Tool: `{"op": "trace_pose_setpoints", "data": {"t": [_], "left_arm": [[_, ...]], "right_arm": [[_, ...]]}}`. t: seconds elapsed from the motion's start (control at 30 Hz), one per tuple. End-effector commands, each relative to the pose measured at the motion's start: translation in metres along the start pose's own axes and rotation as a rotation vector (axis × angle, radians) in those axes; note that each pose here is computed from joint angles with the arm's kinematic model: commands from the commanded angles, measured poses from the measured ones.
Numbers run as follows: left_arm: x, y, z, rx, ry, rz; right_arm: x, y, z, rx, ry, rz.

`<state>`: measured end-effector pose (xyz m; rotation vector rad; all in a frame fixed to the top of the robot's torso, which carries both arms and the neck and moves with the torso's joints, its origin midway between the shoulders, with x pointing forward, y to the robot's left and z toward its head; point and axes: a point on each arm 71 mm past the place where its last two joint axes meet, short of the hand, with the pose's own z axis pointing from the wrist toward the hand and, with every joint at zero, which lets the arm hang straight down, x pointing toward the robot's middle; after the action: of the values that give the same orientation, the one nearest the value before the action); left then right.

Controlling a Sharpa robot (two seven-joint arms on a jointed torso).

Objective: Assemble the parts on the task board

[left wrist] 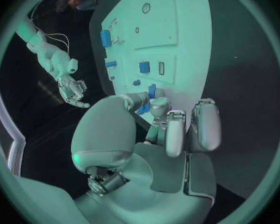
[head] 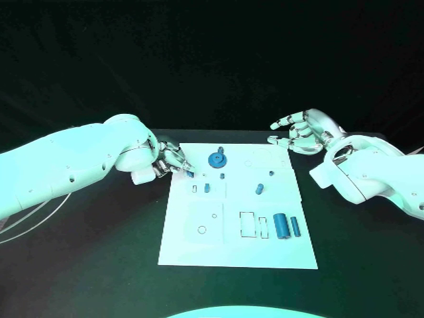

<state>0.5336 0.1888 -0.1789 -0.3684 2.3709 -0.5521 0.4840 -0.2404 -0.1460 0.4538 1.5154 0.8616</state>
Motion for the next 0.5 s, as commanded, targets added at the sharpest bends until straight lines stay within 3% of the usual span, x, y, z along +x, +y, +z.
{"op": "trace_pose_setpoints", "data": {"t": [0.03,0.2,0.5], "left_arm": [[0.0023,-0.0051,-0.0042,0.026,-0.037,0.014],[0.0066,-0.0077,-0.0091,0.024,-0.083,0.12],[0.0188,-0.0135,-0.0123,0.037,-0.115,0.183]], "right_arm": [[0.001,0.001,0.0,-0.013,0.012,-0.002],[0.001,0.001,-0.001,-0.012,0.011,-0.003],[0.001,0.0,-0.001,-0.011,0.011,-0.003]]}}
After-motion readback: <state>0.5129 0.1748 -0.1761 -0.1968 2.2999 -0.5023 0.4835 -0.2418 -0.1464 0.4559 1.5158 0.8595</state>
